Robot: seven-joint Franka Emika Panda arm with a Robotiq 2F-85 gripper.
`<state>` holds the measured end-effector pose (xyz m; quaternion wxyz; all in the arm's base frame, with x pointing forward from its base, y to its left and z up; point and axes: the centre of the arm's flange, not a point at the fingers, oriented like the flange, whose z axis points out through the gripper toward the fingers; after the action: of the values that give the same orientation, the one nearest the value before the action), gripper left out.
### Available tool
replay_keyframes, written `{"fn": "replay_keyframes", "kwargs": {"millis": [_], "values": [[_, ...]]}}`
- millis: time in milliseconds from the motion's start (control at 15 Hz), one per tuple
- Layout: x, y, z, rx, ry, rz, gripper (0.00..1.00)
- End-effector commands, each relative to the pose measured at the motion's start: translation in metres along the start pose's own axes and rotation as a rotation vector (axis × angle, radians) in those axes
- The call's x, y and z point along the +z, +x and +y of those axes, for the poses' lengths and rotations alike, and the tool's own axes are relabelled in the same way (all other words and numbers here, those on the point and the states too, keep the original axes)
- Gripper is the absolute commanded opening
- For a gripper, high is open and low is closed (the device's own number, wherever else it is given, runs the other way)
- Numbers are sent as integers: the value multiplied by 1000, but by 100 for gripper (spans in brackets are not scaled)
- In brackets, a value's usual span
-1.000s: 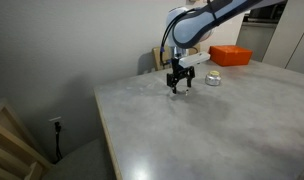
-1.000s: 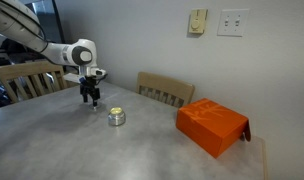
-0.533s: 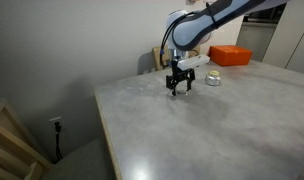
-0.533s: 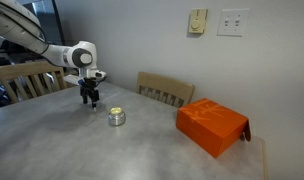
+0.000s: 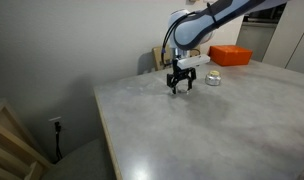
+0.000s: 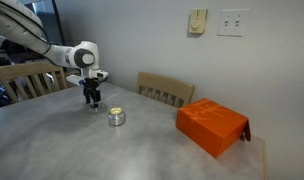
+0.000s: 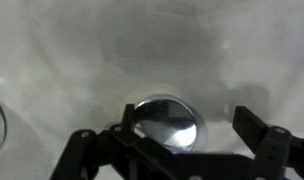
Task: Pick the lid from the table, place it on the bottle, put it back on the table then place it on the bottle again
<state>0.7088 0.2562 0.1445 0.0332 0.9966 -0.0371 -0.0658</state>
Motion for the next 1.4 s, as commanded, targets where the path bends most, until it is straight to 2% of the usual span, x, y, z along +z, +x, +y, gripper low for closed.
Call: {"fn": "replay_keyframes", "kwargs": {"millis": [0,600,1333], "values": [[2,-10,23,60,40,8,100],[3,-3,40,119,74,15,100],[-14,-4,56,137,83,56,100]]}}
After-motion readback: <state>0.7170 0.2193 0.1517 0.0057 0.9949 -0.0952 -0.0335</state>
